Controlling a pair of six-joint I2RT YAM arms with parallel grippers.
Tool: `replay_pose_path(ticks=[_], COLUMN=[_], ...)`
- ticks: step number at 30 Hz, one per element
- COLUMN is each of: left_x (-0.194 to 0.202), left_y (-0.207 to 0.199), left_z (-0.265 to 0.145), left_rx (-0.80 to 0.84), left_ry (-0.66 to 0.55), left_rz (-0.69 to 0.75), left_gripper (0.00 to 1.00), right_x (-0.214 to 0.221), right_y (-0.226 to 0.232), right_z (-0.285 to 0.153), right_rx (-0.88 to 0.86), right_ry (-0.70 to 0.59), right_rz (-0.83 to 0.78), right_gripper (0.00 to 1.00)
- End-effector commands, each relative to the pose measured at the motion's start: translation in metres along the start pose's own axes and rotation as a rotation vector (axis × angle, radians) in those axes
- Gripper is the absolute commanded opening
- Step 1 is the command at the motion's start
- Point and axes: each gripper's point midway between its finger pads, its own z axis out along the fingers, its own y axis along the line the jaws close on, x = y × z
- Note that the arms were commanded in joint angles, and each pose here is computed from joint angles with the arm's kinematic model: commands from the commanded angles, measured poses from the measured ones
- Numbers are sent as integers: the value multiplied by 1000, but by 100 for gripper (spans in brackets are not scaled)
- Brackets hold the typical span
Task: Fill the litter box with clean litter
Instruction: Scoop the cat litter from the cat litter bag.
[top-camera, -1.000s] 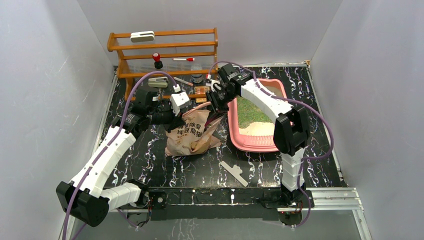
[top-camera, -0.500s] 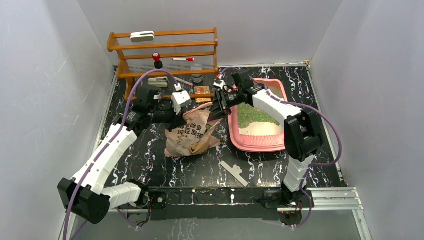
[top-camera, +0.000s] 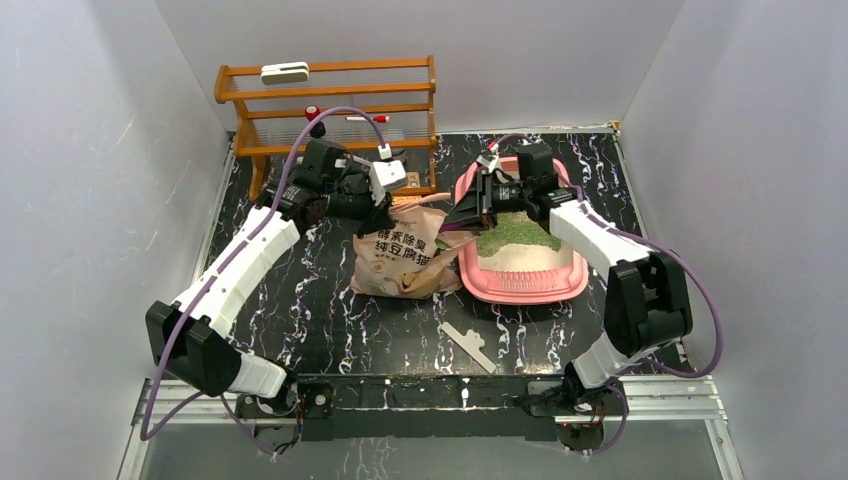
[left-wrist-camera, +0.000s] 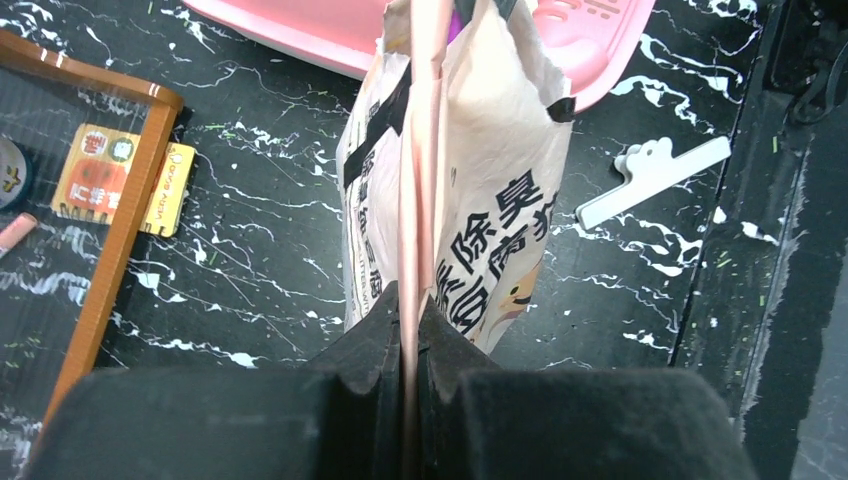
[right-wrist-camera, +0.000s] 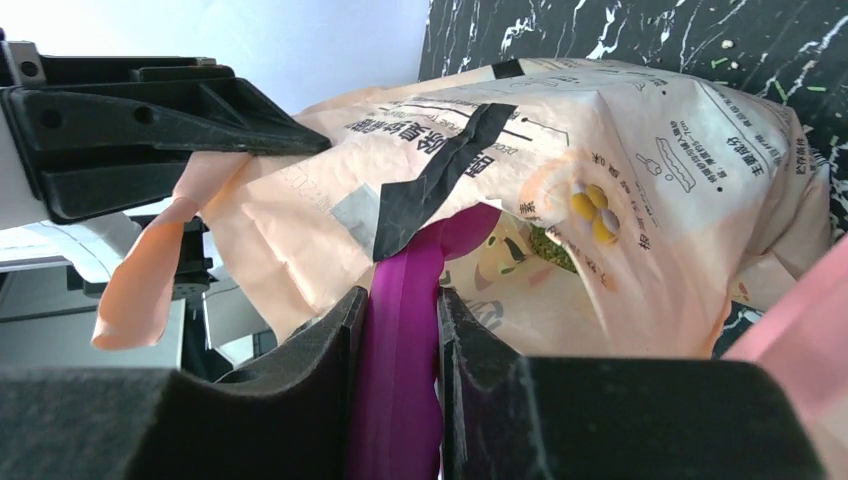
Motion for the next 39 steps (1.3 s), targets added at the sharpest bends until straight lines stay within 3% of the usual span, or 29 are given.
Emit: replay_pose_path(ticks=[1,8,15,19,26,32,39], left_x=[-38,3,9,11,10,9,6], left_y=[-11,-29,-30,-30,-27,-27,-27], left_z=[-22,-22,-22,-19,-20,-20,-20], left_rx=[-20,-16,-36,-28,-46,-44,-40], left_ry=[-141,-90,-97,-93,-92,-94,-101], left_rz=[179,129,112,97,92,88,93], left_gripper=[0,0,0,0,0,0,0], right_x=[6,21,26,36,45,7,16], right_y=[22,-41,-64,-74,-47,-7,8], right_z=[-16,-20,-13,11,48,6,-32], right_rx=[12,439,902,907,663,811,884], right_ry=[7,99,157,213,245,49,6], right_rz=[-87,-103,-277,-269,-268,-382,-408], right_gripper=[0,0,0,0,0,0,0])
